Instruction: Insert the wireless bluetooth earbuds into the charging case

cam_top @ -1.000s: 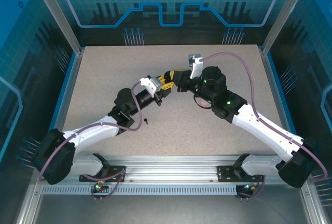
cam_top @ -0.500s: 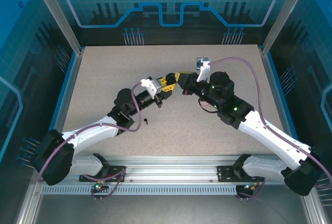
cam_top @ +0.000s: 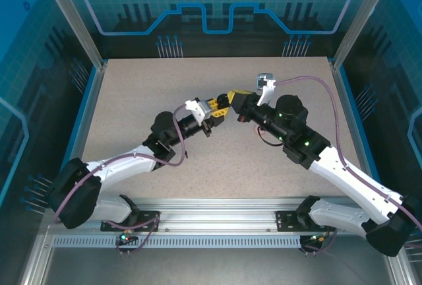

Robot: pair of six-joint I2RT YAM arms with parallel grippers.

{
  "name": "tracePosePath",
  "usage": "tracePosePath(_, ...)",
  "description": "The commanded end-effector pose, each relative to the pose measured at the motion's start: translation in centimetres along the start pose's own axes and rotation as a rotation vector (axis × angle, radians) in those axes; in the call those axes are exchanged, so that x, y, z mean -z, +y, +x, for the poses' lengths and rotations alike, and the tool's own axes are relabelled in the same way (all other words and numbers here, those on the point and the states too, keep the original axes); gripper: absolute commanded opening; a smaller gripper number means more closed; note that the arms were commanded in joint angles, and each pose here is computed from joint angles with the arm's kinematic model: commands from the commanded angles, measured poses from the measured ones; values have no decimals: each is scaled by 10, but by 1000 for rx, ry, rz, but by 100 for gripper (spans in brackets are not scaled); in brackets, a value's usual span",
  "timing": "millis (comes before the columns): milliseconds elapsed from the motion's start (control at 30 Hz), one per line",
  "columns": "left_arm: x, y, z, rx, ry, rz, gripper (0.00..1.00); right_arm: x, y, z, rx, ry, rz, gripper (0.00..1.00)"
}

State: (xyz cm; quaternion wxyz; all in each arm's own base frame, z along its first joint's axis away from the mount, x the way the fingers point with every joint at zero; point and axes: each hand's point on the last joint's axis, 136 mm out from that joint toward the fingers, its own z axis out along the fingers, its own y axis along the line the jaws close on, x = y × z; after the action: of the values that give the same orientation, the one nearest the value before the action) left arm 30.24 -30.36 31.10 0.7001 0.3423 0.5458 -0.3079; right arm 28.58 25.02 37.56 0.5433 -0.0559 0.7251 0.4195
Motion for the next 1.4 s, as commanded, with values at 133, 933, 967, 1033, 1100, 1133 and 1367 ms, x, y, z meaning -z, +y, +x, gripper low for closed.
tracePosePath(133,-9,-3,-22,-11,-71,25,0,-1,-7,6,5,24,20,7)
tracePosePath(933,-10,-3,-27,-16,-83,24,0,-11,-28,27,-28,106,64,6)
tracePosePath(967,-10,-2,-28,-18,-84,24,0,-12,-29,28,-28,113,66,6)
tracePosePath(1033,-10,-3,-27,-18,-83,24,0,-14,-30,31,-30,135,78,6)
tracePosePath(1100,-10,-2,-28,-18,-84,23,0,-16,-33,36,-36,155,92,5)
tracePosePath(1133,-11,-2,-29,-18,-84,22,0,-18,-35,38,-38,168,102,5)
tracePosePath(1367,-10,-1,-31,-17,-88,13,0,-24,-50,54,-62,244,179,4)
